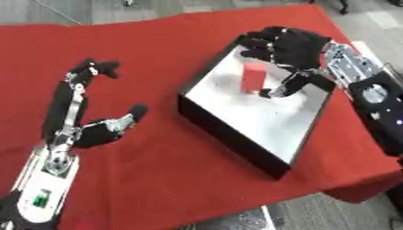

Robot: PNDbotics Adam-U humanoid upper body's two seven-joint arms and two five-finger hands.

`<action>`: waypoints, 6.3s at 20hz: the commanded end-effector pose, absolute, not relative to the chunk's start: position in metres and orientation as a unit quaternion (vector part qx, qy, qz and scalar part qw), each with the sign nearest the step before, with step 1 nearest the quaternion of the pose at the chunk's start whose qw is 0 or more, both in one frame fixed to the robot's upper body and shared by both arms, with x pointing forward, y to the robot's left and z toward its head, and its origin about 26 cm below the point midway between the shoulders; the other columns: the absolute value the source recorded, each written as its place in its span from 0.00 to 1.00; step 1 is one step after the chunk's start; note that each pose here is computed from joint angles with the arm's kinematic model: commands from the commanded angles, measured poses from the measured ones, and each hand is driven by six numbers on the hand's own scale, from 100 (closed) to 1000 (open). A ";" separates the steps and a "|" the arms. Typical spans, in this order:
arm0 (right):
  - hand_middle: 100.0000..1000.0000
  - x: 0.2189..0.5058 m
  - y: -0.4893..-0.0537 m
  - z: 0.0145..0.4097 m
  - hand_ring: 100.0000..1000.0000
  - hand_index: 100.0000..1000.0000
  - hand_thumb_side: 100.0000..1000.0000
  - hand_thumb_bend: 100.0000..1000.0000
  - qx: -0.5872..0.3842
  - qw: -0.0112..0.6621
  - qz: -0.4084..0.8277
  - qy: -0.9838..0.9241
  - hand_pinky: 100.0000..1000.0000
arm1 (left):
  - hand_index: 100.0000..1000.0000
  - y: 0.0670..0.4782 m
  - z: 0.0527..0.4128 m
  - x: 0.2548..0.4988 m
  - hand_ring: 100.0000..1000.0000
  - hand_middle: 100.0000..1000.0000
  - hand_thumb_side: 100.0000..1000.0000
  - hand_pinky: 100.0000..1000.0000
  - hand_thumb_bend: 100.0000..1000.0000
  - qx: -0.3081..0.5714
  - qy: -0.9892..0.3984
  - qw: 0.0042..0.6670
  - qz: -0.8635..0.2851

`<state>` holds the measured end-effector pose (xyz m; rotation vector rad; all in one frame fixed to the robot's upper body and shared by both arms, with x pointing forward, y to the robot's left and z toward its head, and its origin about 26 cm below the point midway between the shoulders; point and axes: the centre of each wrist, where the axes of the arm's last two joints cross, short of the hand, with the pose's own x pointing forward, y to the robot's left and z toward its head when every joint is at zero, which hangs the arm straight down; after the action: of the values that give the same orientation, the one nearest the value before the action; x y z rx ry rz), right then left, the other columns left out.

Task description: Pick up the objects with one hand, pass them to the other hand, and then place them into the box on the other side of the table.

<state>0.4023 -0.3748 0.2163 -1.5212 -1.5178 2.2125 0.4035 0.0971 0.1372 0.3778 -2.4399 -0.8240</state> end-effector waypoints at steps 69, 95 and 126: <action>0.99 0.339 -0.349 0.335 0.91 0.98 0.42 0.00 0.063 0.296 0.433 -0.849 1.00 | 0.80 0.255 0.248 0.405 0.82 0.65 0.74 0.97 0.38 0.322 -0.811 0.236 -0.427; 0.94 0.336 -0.379 0.331 0.87 0.95 0.40 0.00 0.067 0.342 0.419 -0.838 1.00 | 0.82 0.408 0.280 0.409 0.88 0.74 0.49 1.00 0.61 0.327 -0.612 0.400 -0.599; 0.91 0.333 -0.390 0.314 0.85 0.92 0.37 0.00 0.026 0.357 0.420 -0.834 1.00 | 0.77 0.471 0.288 0.396 0.86 0.73 0.36 0.95 0.56 0.359 -0.490 0.547 -0.576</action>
<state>0.3380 -0.3866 0.3024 0.1088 -2.1367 1.0623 0.4002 0.4647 0.2693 0.7906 -1.1479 -1.3888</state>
